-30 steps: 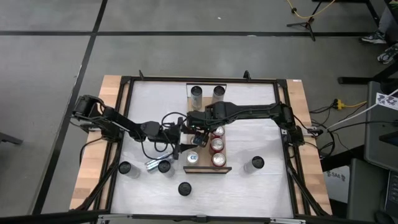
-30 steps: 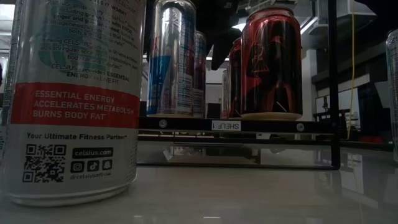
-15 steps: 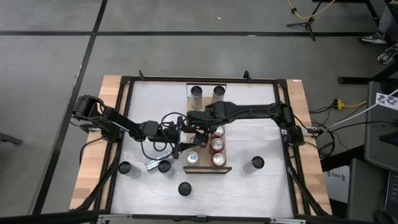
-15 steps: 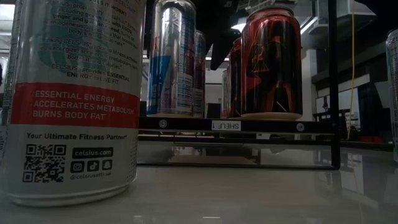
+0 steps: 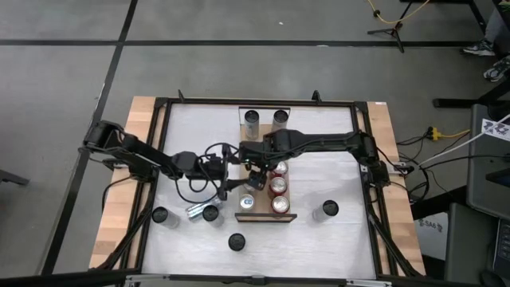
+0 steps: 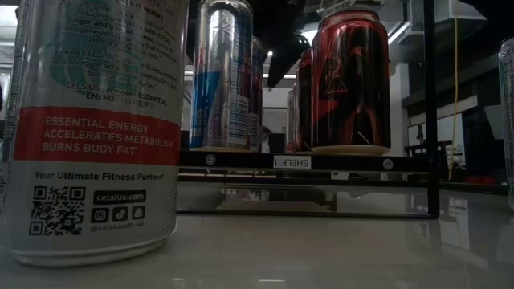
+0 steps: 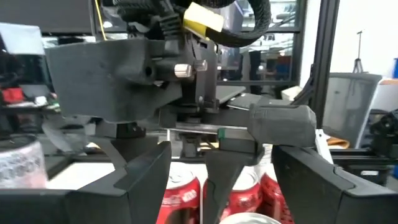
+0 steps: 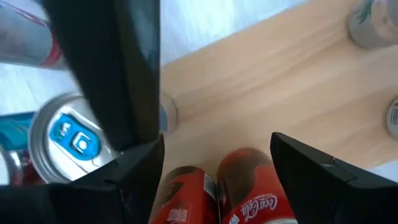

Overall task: Place canned beverage on shelf
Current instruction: Put the blue soda can on the shelf aligned with the other blue soda can

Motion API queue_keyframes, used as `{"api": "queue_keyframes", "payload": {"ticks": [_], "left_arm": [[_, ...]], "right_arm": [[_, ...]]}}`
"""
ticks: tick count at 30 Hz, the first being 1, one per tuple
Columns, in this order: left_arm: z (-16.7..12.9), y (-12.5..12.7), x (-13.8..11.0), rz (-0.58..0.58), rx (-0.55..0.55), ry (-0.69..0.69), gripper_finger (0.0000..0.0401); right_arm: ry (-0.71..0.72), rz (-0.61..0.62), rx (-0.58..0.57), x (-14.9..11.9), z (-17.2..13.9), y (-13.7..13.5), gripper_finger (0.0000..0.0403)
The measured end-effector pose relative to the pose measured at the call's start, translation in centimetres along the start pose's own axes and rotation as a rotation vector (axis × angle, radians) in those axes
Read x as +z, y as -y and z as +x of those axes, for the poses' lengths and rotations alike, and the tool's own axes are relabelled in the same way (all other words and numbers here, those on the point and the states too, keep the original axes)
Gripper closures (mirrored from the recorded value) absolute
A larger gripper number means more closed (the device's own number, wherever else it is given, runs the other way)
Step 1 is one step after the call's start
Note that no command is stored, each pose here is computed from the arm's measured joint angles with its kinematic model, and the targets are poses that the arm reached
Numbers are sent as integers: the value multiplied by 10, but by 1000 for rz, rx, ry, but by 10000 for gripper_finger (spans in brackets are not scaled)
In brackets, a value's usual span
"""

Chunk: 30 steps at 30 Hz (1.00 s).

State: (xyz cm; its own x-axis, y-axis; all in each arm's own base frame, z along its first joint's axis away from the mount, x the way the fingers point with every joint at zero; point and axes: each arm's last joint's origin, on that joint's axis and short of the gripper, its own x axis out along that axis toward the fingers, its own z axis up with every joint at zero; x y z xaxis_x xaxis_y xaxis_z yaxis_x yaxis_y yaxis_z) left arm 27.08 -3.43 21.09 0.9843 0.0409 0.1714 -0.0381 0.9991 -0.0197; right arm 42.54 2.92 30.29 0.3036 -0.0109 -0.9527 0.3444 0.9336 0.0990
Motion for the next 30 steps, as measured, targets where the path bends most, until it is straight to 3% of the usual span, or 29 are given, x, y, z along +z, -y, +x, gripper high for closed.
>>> {"api": "queue_keyframes", "payload": {"ticks": [30], "left_arm": [[-7, 0, 11, 33, -1, -50, 135]], "right_arm": [[7, -36, 94, 1, 1, -10, 116]]}}
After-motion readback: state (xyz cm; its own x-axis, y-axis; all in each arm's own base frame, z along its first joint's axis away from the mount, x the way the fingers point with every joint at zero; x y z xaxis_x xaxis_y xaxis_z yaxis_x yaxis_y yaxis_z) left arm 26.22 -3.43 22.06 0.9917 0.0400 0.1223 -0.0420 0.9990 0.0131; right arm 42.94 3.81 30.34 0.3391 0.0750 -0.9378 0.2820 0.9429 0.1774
